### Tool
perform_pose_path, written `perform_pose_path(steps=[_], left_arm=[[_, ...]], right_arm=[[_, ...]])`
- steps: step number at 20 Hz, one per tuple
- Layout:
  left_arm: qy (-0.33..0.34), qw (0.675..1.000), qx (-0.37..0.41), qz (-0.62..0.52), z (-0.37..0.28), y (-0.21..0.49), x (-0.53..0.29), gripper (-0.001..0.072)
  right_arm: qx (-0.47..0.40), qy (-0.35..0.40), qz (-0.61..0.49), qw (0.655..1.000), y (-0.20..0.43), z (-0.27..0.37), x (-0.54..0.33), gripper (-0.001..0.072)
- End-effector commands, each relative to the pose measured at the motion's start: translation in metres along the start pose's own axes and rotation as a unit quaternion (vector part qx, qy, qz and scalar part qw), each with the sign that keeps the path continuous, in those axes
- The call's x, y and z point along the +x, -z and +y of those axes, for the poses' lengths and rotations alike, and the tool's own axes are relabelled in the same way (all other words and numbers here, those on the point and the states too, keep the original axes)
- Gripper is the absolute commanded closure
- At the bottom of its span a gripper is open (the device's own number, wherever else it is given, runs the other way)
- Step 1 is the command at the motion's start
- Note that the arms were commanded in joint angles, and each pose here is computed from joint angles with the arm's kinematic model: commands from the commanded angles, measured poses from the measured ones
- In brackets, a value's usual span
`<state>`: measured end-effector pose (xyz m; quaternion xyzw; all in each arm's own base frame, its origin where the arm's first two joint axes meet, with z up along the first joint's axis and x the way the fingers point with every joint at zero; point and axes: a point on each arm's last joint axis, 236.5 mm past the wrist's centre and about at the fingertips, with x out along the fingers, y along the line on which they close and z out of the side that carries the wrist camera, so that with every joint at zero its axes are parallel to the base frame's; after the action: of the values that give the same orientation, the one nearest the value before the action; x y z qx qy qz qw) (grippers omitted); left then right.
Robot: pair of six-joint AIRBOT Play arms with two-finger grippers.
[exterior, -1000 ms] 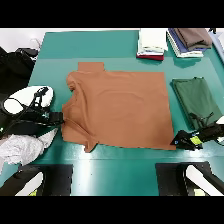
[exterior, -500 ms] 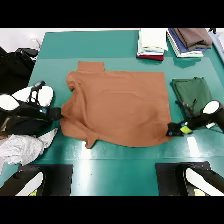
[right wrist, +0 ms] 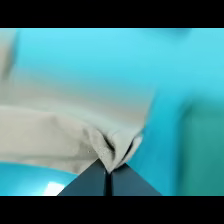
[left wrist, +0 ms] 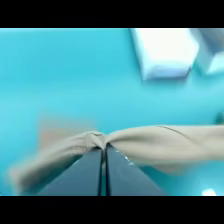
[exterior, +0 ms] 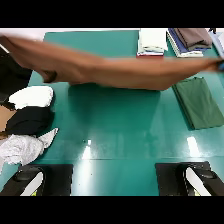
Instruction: Fold the shirts.
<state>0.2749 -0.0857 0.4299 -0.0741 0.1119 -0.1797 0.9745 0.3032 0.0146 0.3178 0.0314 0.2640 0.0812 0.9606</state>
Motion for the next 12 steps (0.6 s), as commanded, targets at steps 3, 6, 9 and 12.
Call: perform_pose_path(steps=[3, 6, 9, 12], left_arm=[[0.023, 0.975, 0.048, -0.214, -0.06, -0.119, -0.122, 0.0687], [0.024, 0.966, 0.054, -0.252, -0.064, -0.137, -0.136, 0.0687], [0.017, 0.99, 0.036, -0.134, -0.038, -0.1, -0.066, 0.0687], [0.026, 0.999, -0.015, 0.037, 0.0, -0.027, 0.04, 0.0686]], right_arm=[[-0.049, 0.086, -0.155, 0.983, -0.09, 0.004, -0.123, 0.0694], [-0.033, 0.082, -0.13, 0.988, -0.093, 0.002, -0.122, 0.0693], [-0.007, 0.07, -0.066, 0.995, -0.08, -0.016, -0.086, 0.0694], [0.033, 0.051, 0.023, 0.998, -0.047, -0.043, -0.02, 0.0694]])
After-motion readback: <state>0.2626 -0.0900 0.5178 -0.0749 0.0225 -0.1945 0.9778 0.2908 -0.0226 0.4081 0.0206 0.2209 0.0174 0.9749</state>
